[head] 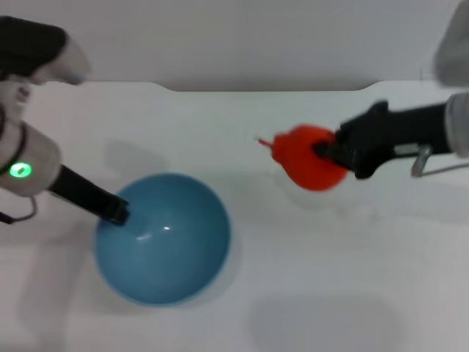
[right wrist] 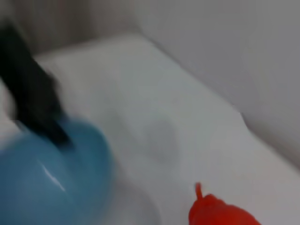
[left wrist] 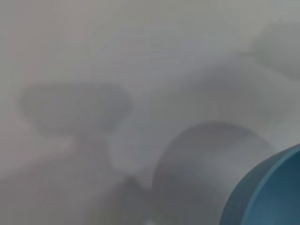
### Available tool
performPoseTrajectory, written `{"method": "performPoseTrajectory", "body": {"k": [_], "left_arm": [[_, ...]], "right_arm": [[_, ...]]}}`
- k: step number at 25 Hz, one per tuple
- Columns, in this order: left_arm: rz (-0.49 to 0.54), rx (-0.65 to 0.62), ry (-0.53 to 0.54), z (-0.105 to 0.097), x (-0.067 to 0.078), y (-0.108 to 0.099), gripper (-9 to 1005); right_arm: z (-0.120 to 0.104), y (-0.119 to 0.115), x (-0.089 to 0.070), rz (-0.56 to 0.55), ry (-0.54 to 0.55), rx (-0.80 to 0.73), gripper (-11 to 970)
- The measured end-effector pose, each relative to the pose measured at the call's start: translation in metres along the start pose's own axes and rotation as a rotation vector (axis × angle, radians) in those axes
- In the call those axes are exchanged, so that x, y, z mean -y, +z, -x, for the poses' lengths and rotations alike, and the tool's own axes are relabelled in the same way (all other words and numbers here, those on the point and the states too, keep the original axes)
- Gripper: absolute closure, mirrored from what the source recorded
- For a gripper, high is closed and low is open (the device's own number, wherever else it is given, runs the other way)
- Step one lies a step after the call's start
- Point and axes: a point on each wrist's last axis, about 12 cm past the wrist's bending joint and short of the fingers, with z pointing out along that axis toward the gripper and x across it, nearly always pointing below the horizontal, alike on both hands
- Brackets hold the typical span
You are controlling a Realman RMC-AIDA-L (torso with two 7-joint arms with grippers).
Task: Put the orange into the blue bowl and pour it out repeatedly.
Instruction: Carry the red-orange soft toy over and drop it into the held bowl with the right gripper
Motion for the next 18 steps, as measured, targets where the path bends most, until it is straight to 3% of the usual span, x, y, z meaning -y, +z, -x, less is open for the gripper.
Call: {"method": "performPoseTrajectory", "body": {"k": [4,8,12,18], "left_arm": [[-0.063,-0.032,0.042,0.009,0.018,0.016,998],[-0.1,-0.048,0.091,0.022,0.037,0.032,998],[-0.103,-0.05,0.112,0.031,0.046,0.038,998],[-0.116,-0.03,0.117,0.038,0.049,0.035,997]], "right_arm": [[0.029,-0.022,-0.019,0.121,-0.126,0.13,923],[0.044,-0.022,-0.041,0.234,-0.234,0.182,906],[0.047,-0.009,-0.053,0.295,-0.269,0.151,875],[0.037,-0.002,-0.053,0.303,-0.254,0.093,828]]}}
